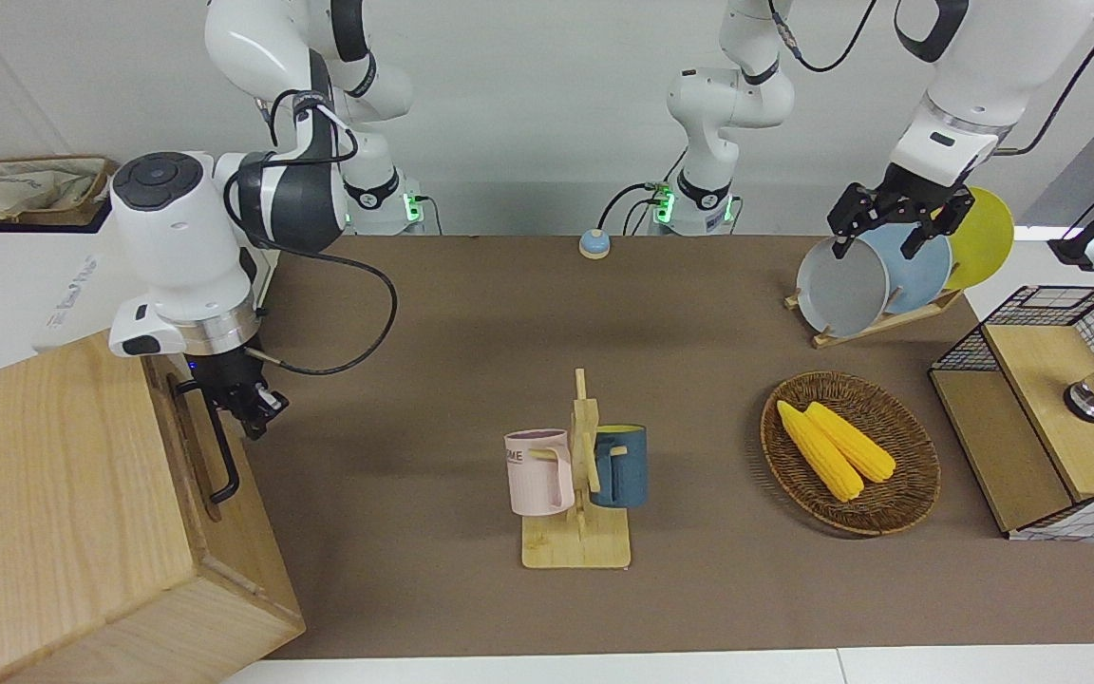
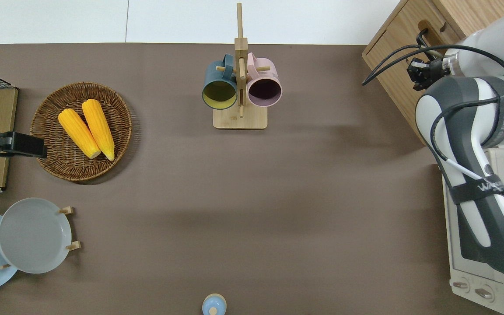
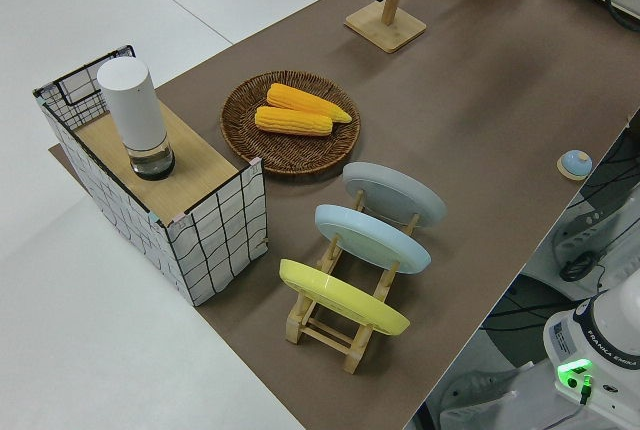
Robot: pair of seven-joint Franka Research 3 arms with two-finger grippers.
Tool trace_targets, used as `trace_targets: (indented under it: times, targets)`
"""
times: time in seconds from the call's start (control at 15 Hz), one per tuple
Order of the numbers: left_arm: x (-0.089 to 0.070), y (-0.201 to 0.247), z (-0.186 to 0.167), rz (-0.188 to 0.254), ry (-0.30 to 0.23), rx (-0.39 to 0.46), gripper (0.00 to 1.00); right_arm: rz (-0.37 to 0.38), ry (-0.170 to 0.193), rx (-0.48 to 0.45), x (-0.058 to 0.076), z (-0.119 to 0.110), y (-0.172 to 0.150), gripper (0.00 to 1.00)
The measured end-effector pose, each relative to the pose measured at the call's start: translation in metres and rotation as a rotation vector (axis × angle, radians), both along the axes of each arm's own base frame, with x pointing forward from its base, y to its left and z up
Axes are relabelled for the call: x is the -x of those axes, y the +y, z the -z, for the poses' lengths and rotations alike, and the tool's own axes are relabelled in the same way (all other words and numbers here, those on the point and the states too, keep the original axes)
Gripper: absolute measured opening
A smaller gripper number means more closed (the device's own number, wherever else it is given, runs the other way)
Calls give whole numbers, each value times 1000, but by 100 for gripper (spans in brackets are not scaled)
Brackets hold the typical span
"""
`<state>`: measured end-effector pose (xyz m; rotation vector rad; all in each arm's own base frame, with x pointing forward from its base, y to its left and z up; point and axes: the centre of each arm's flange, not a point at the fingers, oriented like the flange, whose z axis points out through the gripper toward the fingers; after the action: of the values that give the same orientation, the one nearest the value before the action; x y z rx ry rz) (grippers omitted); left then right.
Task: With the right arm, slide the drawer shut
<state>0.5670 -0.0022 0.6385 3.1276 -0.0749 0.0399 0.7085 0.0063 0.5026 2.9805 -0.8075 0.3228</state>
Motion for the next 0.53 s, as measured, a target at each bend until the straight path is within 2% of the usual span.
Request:
trace_targets:
  times: [0.53]
  targets:
    - [0,0,0,0,0,0,100,-17,0,-2,0,-1,0,1]
